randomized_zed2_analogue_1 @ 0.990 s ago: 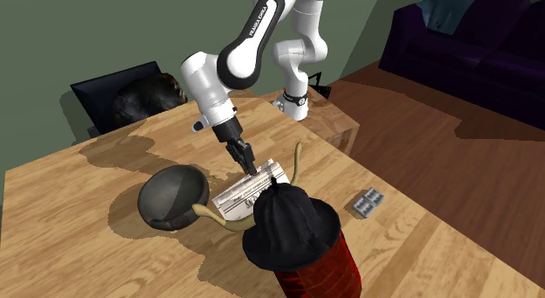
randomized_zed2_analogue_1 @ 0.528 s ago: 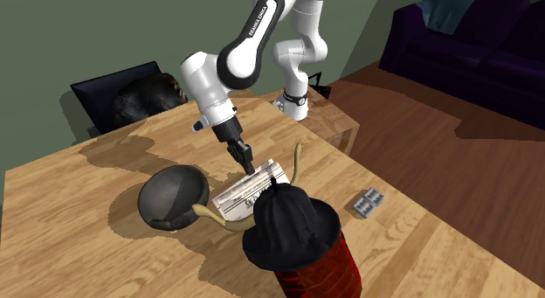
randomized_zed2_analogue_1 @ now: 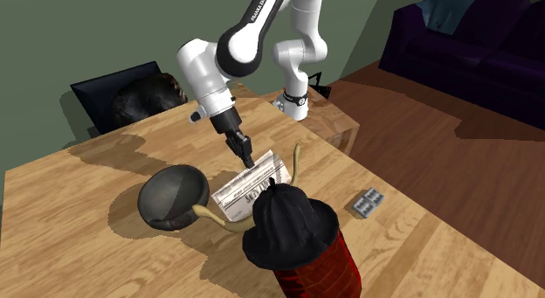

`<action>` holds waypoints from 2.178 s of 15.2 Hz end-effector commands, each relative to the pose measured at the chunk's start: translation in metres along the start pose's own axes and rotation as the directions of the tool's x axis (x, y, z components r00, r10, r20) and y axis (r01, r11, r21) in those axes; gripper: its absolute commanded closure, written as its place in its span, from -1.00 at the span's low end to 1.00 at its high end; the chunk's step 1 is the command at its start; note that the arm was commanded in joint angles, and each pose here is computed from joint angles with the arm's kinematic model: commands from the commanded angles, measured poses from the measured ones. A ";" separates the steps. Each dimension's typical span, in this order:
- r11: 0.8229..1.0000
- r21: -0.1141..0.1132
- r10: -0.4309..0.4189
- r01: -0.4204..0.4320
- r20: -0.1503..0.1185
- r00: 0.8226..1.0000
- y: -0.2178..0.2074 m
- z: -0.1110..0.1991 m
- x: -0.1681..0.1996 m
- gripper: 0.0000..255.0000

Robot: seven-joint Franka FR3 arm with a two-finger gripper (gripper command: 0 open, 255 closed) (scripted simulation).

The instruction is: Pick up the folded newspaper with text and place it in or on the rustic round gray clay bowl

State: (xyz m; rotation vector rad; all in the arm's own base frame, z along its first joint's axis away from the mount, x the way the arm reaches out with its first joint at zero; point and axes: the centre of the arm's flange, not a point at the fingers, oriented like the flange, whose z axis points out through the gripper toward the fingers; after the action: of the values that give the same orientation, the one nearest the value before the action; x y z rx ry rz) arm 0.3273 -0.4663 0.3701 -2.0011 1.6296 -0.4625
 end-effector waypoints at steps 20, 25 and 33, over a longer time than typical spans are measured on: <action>1.000 -0.001 0.000 0.000 0.000 1.000 -0.065 -0.090 -0.006 1.00; 1.000 -0.001 0.000 0.000 0.000 1.000 -0.081 -0.111 -0.008 1.00; 1.000 -0.001 0.000 0.000 0.000 1.000 -0.057 -0.158 0.069 1.00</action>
State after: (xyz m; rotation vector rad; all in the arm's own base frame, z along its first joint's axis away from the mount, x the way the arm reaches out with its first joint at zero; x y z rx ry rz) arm 0.3061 -0.5405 0.5263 -2.0003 1.6344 -0.4633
